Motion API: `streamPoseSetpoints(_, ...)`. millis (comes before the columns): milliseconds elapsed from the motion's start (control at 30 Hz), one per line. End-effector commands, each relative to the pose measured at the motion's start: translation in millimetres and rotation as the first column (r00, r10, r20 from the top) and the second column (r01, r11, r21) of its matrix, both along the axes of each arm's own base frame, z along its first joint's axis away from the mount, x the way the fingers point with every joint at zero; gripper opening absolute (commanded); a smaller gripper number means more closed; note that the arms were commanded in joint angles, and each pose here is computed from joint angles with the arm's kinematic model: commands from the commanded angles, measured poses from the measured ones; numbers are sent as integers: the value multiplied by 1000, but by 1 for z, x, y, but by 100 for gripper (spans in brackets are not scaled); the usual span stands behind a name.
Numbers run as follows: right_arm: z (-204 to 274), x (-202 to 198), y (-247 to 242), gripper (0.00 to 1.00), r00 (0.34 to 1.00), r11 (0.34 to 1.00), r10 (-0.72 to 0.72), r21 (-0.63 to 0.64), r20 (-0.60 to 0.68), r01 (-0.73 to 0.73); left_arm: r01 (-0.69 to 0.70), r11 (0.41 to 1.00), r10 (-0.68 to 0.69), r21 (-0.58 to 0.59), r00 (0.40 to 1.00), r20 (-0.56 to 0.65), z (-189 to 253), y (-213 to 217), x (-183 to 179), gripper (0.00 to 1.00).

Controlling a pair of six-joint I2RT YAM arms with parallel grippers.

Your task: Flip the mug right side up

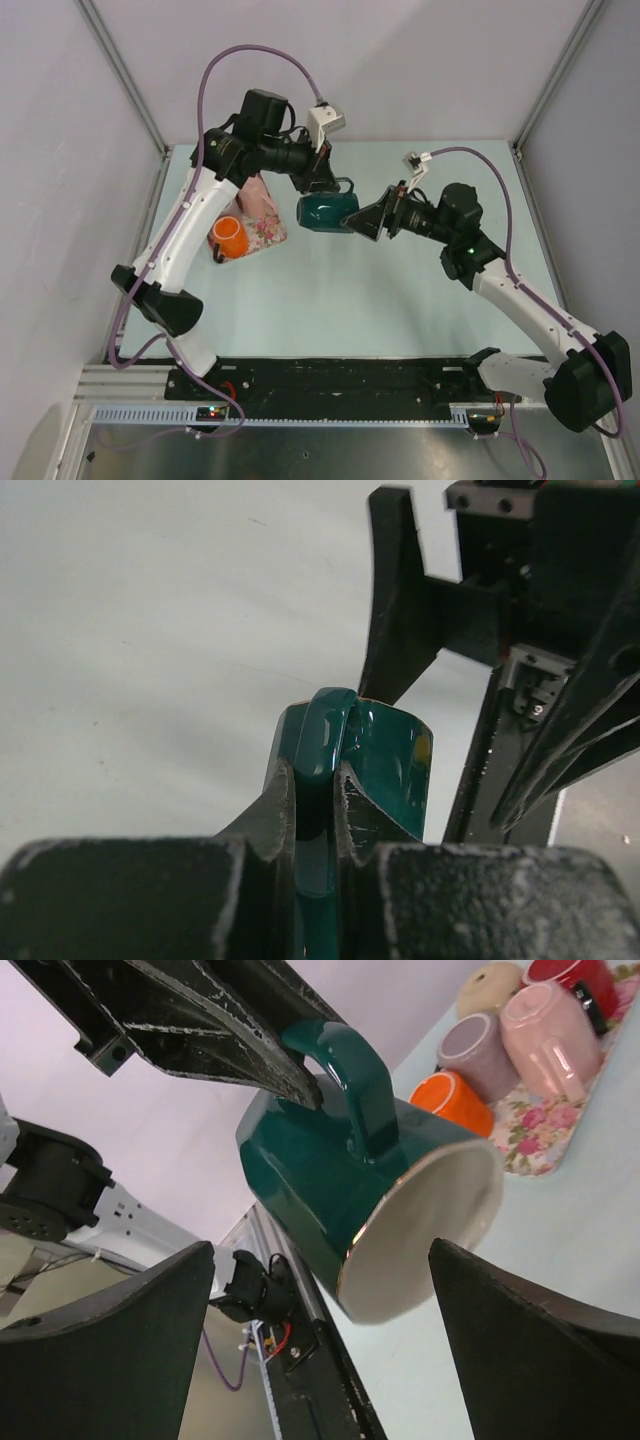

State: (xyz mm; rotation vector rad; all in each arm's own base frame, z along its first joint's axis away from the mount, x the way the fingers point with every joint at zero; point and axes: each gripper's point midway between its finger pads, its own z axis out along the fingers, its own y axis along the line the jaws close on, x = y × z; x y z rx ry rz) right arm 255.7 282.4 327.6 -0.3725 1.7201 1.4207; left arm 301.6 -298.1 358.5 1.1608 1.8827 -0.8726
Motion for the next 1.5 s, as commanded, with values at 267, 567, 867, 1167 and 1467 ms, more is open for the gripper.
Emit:
streamPoseSetpoints(267,32,-23,30,15,982,975,187,117,28,-189,70,986,-65,-150,997,38,52,-9,-25,3)
streamPoseSetpoints(567,-87,44,-108,0,829,798,-532,-429,-172,423,-255,967,253,21,965,76,8,55,40,99)
streamPoseSetpoints(867,-189,30,-245,0,561,334,-823,-876,-90,349,-541,773,505,332,841,194,-69,168,72,100)
streamPoseSetpoints(1167,-238,32,-276,0,496,234,-861,-954,-114,188,-630,581,711,516,701,54,-168,255,53,94)
streamPoseSetpoints(1467,-244,41,-273,26,495,274,-856,-944,-152,185,-649,455,767,610,633,103,-232,299,35,68)
